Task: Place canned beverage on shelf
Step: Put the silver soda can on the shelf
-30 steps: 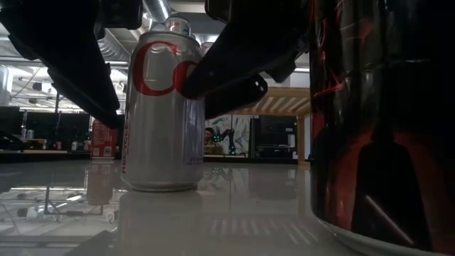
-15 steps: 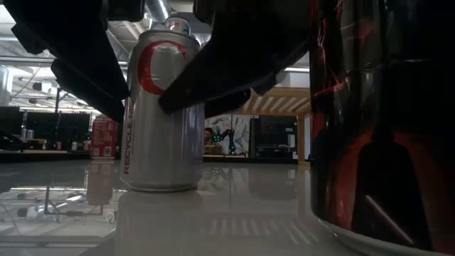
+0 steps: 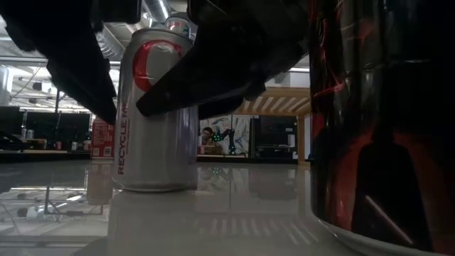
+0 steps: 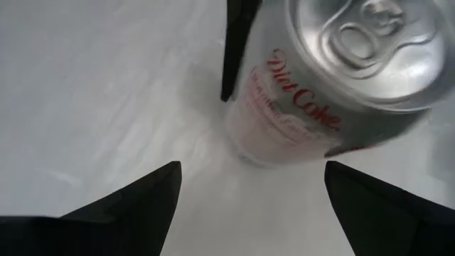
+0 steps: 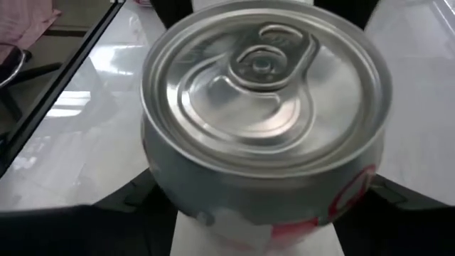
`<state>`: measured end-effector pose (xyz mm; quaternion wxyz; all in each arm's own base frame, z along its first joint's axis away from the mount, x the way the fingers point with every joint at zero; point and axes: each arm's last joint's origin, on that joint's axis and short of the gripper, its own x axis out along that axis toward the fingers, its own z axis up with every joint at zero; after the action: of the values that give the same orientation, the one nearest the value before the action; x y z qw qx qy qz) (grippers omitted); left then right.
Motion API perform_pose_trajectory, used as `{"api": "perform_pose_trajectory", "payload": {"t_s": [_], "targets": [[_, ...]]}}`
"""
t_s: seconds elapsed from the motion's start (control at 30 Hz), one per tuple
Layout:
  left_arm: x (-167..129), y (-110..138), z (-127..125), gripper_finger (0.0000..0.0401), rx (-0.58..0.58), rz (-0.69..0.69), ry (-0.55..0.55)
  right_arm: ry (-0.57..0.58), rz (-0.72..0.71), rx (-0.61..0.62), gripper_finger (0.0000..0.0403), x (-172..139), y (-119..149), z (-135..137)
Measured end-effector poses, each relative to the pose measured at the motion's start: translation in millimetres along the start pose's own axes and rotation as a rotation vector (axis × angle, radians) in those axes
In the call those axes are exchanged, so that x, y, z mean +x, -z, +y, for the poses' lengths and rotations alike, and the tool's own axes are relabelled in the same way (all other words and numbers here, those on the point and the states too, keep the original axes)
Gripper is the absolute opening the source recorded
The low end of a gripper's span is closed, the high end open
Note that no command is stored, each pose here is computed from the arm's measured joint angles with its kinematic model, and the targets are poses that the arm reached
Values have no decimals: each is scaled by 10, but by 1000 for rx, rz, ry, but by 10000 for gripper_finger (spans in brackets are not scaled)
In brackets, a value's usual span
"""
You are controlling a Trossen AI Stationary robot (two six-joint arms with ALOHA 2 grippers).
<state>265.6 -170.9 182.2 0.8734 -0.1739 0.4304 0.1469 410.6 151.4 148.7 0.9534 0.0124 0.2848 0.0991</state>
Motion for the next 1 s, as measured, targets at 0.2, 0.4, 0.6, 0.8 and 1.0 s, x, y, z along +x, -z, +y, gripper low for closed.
{"api": "perform_pose_trajectory", "payload": {"t_s": [0.2, 0.4, 0.6, 0.8, 1.0], "targets": [[-463, -70, 76, 334, 3, 19, 88, 60, 15, 8, 263, -88, -291, 23], [-1104, -153, 310, 334, -5, -40, 185, 222, -36, 14, 263, -479, -958, -7], [-1512, -210, 568, 334, 33, -106, 255, 410, -18, 85, 263, -857, -1525, -344], [-1705, -232, 737, 334, 153, -153, 281, 580, 19, 242, 263, -1198, -1800, -918], [-1780, -230, 824, 334, 228, -169, 281, 700, 46, 404, 263, -1335, -1766, -1479]]}}
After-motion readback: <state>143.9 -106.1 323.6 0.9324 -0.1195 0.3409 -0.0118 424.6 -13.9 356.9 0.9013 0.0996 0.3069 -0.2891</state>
